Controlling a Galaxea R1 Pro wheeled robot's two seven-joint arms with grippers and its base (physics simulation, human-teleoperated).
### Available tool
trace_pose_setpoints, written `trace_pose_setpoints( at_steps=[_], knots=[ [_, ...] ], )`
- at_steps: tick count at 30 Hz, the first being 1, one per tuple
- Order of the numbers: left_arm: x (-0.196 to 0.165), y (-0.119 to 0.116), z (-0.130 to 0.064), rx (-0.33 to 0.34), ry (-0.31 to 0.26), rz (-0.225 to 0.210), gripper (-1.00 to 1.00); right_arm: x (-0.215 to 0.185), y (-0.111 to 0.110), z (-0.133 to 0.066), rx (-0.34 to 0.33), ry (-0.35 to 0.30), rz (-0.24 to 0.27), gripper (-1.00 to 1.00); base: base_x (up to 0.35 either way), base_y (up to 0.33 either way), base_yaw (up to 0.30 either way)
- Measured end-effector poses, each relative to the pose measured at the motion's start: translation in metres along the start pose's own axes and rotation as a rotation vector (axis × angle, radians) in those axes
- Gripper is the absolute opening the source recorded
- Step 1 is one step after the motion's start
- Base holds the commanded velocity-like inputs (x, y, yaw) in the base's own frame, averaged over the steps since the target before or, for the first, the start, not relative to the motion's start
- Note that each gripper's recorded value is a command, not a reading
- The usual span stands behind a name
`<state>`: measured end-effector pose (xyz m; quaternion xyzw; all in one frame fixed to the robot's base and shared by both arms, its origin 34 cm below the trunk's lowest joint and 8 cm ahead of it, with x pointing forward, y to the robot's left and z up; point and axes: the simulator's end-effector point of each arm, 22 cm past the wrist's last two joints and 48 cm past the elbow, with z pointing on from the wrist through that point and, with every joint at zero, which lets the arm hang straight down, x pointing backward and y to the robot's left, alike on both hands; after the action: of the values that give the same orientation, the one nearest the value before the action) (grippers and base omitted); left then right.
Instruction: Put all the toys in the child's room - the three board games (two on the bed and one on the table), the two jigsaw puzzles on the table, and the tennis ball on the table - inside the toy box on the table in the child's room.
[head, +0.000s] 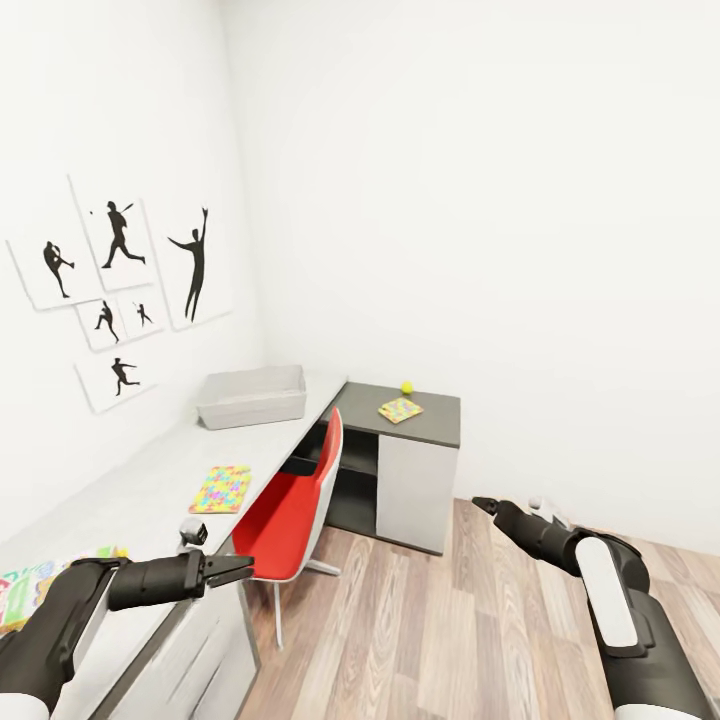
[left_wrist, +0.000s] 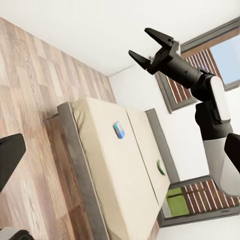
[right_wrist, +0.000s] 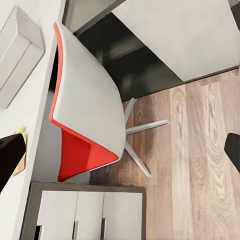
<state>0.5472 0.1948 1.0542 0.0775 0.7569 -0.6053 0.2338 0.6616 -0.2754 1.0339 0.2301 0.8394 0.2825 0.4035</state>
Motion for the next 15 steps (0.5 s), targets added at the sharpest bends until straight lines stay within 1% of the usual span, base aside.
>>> trace_pose_setpoints(
  at_steps=[3, 5, 9, 15],
  knots=[
    [-0.0001, -0.0002, -0.0001, 0.000, 0.000, 0.001, 1.00, -0.0001, 0.0003, -0.0001, 0.000, 0.000, -0.001, 1.00, 0.287, -0.182, 0.028],
    [-0.0002, -0.0006, -0.0001, 0.001, -0.001, 0.002, 1.00, -0.0003, 0.0007, -0.0003, 0.000, -0.001, -0.002, 1.00, 0.274, -0.210, 0.113],
    [-0.0004, -0.0012, -0.0003, 0.001, -0.001, 0.004, 1.00, -0.0008, 0.0014, -0.0007, -0.001, -0.002, -0.003, 1.00, 0.262, -0.231, 0.208],
    [-0.0009, -0.0023, -0.0006, 0.001, -0.002, 0.006, 1.00, -0.0015, 0.0024, -0.0016, -0.003, -0.004, -0.004, 1.00, 0.255, -0.242, 0.258]
  ],
)
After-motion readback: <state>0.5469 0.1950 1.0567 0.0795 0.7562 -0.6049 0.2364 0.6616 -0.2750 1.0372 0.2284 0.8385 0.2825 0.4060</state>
